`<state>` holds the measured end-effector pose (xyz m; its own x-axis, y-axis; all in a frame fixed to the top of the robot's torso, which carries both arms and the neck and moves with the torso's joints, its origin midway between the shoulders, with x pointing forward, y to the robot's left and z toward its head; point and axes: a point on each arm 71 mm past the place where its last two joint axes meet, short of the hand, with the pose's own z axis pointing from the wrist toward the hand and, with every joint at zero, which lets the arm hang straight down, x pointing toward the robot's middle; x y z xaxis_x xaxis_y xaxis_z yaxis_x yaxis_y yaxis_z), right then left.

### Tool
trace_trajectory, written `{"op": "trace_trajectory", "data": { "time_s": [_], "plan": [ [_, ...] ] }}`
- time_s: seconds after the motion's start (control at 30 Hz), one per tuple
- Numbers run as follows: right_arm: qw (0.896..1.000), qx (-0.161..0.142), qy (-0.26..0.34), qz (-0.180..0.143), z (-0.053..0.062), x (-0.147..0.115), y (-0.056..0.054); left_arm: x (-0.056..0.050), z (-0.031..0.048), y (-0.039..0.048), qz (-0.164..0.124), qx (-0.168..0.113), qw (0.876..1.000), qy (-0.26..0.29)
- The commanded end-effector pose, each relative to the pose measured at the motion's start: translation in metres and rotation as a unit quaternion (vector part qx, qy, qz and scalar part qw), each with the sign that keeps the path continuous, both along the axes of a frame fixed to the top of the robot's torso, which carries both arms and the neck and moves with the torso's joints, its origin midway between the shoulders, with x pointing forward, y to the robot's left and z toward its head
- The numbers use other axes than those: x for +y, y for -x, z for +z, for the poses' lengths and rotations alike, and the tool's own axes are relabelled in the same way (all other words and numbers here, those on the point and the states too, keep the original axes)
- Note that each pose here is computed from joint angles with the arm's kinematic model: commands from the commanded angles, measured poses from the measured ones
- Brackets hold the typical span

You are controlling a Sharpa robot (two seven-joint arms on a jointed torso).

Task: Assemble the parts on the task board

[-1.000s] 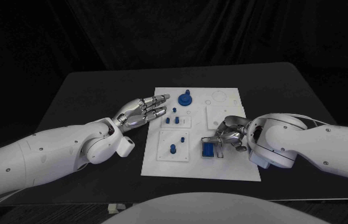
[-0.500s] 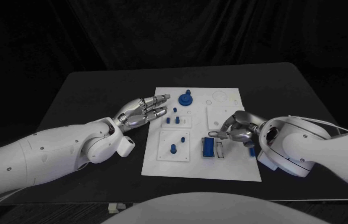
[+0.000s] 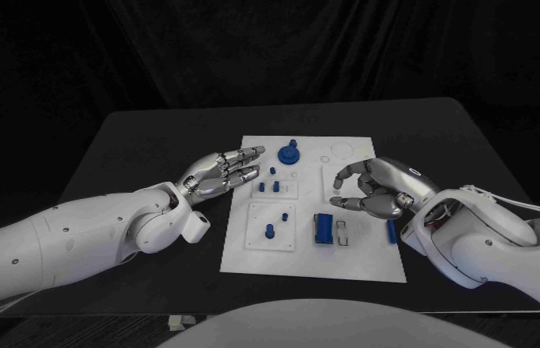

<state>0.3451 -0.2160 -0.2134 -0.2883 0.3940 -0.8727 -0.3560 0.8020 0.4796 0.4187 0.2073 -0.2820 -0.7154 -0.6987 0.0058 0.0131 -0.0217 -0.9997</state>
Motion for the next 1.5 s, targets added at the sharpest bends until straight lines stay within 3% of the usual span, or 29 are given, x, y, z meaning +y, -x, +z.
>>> {"op": "trace_trajectory", "data": {
  "time_s": [0.03, 0.3, 0.67, 0.97, 1.5],
  "plan": [
    [0.991, -0.104, 0.037, 0.077, 0.000, 0.009, 0.011, 0.000, 0.0028, 0.0007, -0.002, -0.008, 1.000, 0.013],
    [0.986, -0.105, 0.078, 0.102, -0.024, 0.011, 0.025, 0.001, 0.0031, 0.0010, 0.000, -0.009, 1.000, 0.013],
    [0.985, -0.096, 0.108, 0.097, -0.042, 0.012, 0.032, 0.001, 0.0029, 0.0012, -0.001, -0.008, 1.000, 0.013],
    [0.984, -0.094, 0.128, 0.074, -0.049, 0.011, 0.033, 0.001, 0.0026, 0.0014, -0.002, -0.007, 1.000, 0.013],
    [0.983, -0.093, 0.143, 0.065, -0.053, 0.011, 0.034, 0.000, 0.0017, 0.0015, -0.005, -0.004, 1.000, 0.013]
  ]
}}
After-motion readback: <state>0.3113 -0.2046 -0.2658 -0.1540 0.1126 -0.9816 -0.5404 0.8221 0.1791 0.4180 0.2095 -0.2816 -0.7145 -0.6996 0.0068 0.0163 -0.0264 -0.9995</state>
